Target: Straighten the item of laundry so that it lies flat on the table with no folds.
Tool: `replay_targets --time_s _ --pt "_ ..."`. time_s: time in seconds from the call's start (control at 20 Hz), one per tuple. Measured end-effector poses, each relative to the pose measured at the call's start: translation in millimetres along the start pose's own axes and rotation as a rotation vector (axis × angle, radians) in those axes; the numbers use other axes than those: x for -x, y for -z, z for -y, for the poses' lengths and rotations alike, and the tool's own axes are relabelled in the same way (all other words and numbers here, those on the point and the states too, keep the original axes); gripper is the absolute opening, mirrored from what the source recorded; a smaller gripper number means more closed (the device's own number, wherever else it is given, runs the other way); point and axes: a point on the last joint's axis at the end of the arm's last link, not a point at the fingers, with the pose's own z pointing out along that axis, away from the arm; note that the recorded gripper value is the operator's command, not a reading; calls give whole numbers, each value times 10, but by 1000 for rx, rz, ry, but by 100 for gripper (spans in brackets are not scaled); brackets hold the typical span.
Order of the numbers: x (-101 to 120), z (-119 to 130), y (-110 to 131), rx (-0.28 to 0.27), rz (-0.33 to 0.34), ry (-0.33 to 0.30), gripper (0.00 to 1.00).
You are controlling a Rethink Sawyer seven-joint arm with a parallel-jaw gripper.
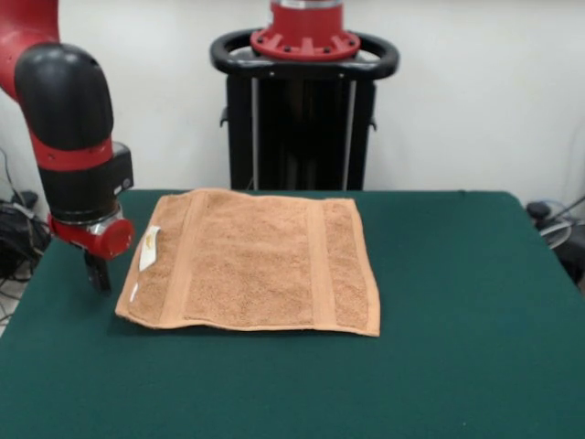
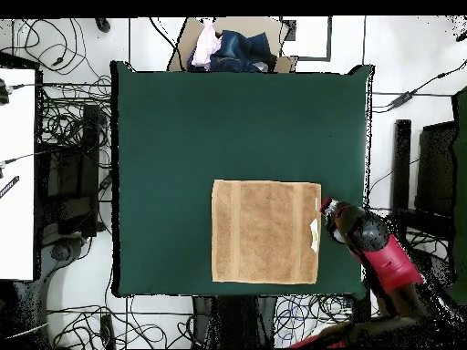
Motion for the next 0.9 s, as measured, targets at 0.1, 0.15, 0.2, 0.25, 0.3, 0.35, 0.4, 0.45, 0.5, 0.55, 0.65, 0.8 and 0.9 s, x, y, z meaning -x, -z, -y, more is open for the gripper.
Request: replay_targets --time_s 0.1,0.15,0.2,0.25,0.3,0.35,0.4,0.45,0.5,0.55,0.65,0.8,0.9 --pt "0 -13 72 2 -1 0 0" --pt "1 -18 102 2 -2 1 0" --pt "1 -35 211 6 -7 1 0" --pt "0 -40 244 8 -9 0 0" --pt "-1 -45 278 9 -11 0 0" --pt "-4 -49 309 10 -13 -1 0" --pt "-3 -54 365 12 -14 -2 0" --pt "4 -65 425 17 -10 -6 0" --pt "3 -77 444 22 -9 -9 0" --pt "-1 -92 446 28 -10 -11 0" --pt "-14 -129 441 40 -13 -15 0" --pt "-116 -261 360 65 -23 -14 0" --pt "-144 -293 325 70 -23 -13 0"
